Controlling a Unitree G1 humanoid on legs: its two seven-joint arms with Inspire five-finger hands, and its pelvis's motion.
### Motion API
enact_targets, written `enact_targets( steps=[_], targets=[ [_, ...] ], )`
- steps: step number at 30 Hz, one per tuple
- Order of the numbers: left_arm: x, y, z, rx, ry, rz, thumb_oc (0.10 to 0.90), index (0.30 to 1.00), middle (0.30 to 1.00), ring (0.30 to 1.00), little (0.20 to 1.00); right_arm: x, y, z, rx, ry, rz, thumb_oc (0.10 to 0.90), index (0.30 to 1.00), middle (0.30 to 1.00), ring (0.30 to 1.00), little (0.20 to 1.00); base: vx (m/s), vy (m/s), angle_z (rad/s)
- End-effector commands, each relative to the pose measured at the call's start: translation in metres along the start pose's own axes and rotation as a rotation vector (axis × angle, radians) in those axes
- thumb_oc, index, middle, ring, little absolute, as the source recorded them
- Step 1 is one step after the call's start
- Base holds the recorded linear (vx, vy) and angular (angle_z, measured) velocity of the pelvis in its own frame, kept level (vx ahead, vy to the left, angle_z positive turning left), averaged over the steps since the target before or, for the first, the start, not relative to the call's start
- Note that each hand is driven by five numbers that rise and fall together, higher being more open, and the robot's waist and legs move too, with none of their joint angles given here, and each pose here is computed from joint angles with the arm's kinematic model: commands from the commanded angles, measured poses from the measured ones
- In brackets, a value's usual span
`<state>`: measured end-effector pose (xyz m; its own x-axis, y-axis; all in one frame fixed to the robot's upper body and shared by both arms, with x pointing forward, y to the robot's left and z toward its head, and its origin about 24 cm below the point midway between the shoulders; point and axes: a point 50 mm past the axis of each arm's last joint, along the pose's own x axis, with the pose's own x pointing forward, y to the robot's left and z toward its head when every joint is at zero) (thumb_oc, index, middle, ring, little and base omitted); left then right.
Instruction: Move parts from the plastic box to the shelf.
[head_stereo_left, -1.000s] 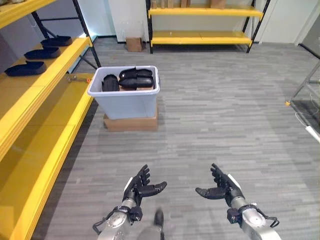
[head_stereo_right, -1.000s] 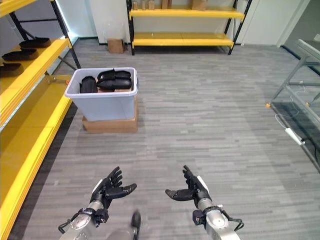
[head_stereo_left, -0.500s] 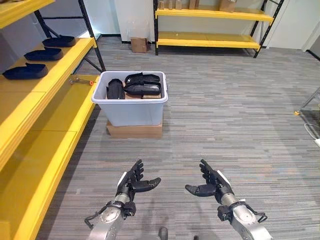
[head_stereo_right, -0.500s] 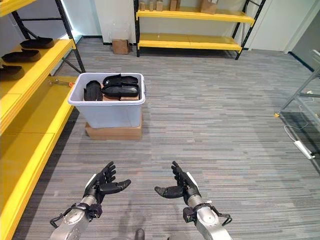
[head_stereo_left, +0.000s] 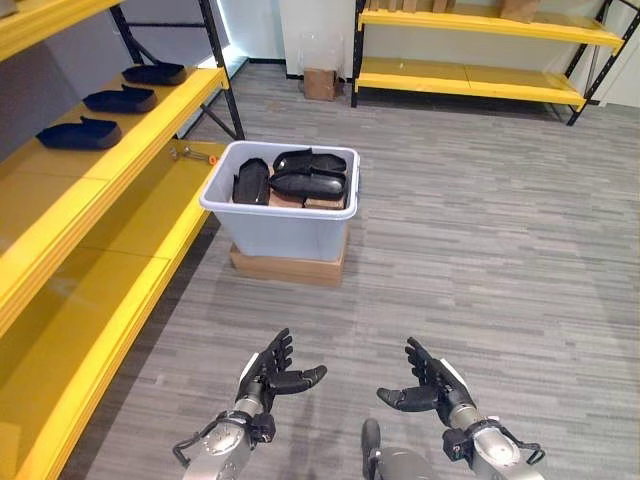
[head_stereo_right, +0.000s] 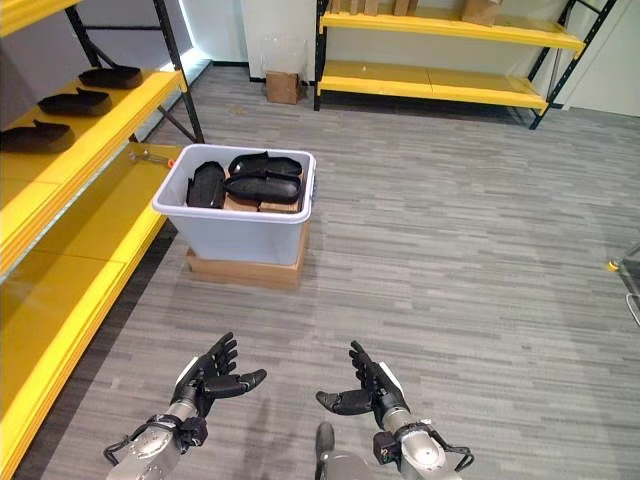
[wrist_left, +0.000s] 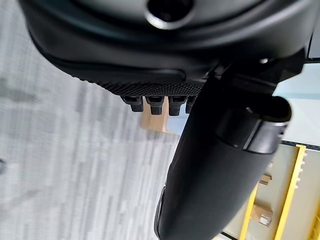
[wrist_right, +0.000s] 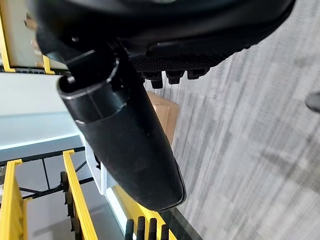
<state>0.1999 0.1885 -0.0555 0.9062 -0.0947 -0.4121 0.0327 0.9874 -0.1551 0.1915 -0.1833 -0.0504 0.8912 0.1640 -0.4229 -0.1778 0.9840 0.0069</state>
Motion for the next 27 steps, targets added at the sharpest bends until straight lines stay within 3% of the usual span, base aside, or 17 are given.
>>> enact_targets(
  steps=[1,10,27],
  targets=[
    [0.009,-0.013,0.045,0.015,-0.229,-0.081,0.9,1.0,1.0,1.0,1.0,0.006,-0.011,0.05,0.001,-0.251,-0.019,0.9,1.0,1.0,1.0,1.0,0.05,-0.073,-0.03],
    [0.009,-0.014,0.049,-0.003,-0.236,-0.08,0.9,1.0,1.0,1.0,1.0,0.003,-0.02,0.063,-0.001,-0.305,-0.06,0.9,1.0,1.0,1.0,1.0,0.13,0.011,-0.22],
    [0.009,-0.01,0.054,0.049,-0.245,-0.092,0.9,1.0,1.0,1.0,1.0,0.005,-0.005,0.056,0.019,-0.278,-0.022,0.9,1.0,1.0,1.0,1.0,0.2,0.259,-0.21]
  ],
)
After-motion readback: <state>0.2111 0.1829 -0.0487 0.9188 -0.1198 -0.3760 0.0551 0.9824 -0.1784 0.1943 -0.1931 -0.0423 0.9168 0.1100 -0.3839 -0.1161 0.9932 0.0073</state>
